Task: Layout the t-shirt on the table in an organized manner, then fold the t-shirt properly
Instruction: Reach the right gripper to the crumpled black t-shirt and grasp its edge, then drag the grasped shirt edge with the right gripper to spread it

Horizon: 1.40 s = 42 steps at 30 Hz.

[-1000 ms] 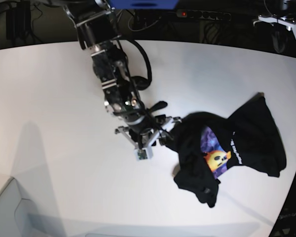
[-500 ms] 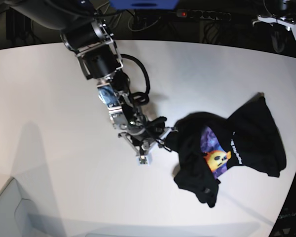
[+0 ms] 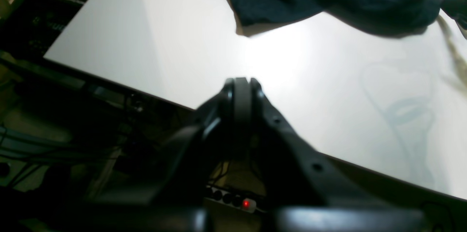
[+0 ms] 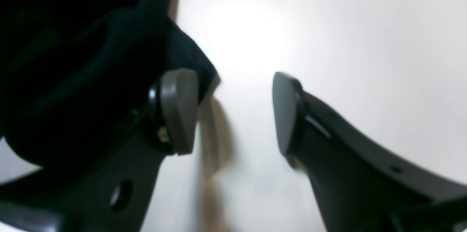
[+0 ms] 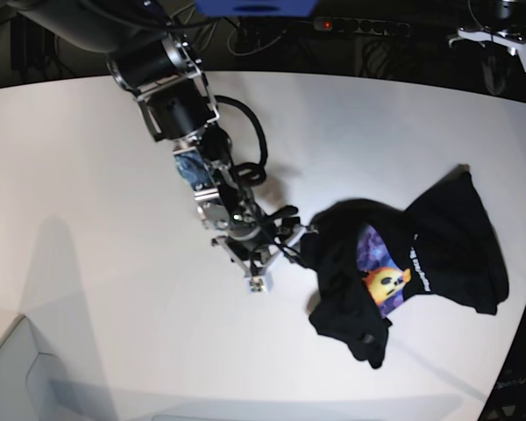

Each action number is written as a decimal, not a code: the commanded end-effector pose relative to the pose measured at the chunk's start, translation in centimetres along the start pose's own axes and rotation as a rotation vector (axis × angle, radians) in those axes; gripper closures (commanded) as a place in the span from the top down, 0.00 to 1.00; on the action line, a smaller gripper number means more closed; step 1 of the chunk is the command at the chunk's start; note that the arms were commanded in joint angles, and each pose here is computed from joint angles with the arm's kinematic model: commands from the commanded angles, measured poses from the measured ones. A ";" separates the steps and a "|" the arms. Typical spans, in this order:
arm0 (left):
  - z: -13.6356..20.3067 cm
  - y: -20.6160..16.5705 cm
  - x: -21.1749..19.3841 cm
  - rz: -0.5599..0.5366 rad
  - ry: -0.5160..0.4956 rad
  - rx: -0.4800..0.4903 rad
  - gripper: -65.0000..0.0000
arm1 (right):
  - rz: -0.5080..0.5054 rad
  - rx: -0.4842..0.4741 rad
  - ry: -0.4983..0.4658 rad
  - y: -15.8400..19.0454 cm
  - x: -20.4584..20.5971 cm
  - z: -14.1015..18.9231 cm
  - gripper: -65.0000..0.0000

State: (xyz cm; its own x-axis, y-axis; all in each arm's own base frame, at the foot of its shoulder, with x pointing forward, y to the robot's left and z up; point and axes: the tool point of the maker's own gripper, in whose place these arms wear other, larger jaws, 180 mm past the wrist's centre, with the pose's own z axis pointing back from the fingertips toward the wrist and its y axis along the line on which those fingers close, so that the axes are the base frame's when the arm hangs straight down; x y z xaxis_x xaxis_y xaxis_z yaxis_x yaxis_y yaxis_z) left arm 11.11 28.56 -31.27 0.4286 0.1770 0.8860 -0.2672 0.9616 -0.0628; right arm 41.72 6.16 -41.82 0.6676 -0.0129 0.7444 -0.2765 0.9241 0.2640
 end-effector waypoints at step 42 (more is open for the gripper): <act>-3.4 -0.9 1.5 0.031 0.028 -0.011 0.00 | -0.171 -0.171 -0.361 -13.0 6.7 9.4 0.00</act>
State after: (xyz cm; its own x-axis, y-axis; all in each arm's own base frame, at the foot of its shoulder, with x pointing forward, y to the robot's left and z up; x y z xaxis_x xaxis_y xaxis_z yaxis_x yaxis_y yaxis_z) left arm 14.03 28.42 -32.89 0.4898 0.2363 0.8392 -0.2861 0.9528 -0.1013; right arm 43.26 -10.11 -34.80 0.4040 -0.2723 0.8733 -0.0307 0.9501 0.3105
